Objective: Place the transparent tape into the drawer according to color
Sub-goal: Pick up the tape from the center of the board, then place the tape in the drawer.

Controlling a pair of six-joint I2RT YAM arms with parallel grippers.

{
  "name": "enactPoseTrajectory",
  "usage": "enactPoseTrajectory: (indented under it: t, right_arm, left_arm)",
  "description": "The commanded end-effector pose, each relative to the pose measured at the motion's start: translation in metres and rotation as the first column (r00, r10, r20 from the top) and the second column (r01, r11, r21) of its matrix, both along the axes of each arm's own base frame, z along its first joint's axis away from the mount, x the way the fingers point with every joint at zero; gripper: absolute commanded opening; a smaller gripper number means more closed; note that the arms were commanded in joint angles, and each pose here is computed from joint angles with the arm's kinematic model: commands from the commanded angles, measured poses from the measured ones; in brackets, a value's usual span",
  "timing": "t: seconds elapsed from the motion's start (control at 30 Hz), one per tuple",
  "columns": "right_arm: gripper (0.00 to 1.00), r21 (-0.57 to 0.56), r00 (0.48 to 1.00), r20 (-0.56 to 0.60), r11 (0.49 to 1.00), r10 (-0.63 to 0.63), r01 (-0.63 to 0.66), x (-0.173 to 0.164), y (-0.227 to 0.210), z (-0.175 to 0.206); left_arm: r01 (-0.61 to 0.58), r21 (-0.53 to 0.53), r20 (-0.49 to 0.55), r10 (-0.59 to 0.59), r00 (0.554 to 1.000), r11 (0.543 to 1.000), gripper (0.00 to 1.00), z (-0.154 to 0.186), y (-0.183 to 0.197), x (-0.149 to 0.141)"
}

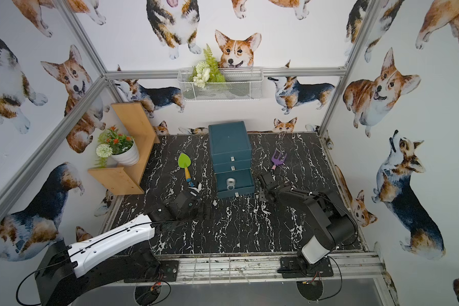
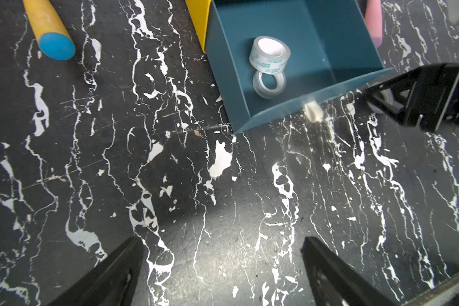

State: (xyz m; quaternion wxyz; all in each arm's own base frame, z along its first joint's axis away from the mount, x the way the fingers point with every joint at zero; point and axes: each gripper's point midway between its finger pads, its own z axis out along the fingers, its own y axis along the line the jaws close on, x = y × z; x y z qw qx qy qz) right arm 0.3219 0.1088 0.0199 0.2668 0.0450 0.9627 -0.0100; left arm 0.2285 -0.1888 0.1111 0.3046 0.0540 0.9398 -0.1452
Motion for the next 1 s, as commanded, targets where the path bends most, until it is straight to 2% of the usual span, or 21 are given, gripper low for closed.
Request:
enactPoseTrajectory:
  t: [0.0, 0.4, 0.67, 0.97]
  right_arm:
    - [0.49, 0.026, 0.99, -0.134, 0.999, 0.043, -0.04, -0.035, 0.009, -0.014]
    - [0.48, 0.135, 0.965, -0.125, 0.967, 0.233, -0.216, -0.092, 0.08, -0.004]
    - [0.46, 0.27, 0.955, -0.056, 0.925, 0.291, -0.266, -0.092, 0.113, 0.023]
    - [0.46, 0.326, 0.954, 0.029, 0.899, 0.299, -0.292, -0.078, 0.131, 0.059]
  left_arm:
    - [0.006, -0.006, 0.012, -0.006, 1.0, 1.0, 0.99, 0.003, -0.001, 0.001]
    - [0.008, -0.018, 0.013, -0.008, 1.0, 1.0, 0.99, 0.005, -0.001, 0.0]
    - [0.01, -0.022, -0.004, -0.011, 1.0, 1.0, 0.99, 0.0, -0.003, -0.002]
    - [0.028, -0.048, -0.048, -0.03, 0.998, 0.998, 0.99, -0.016, -0.01, -0.007]
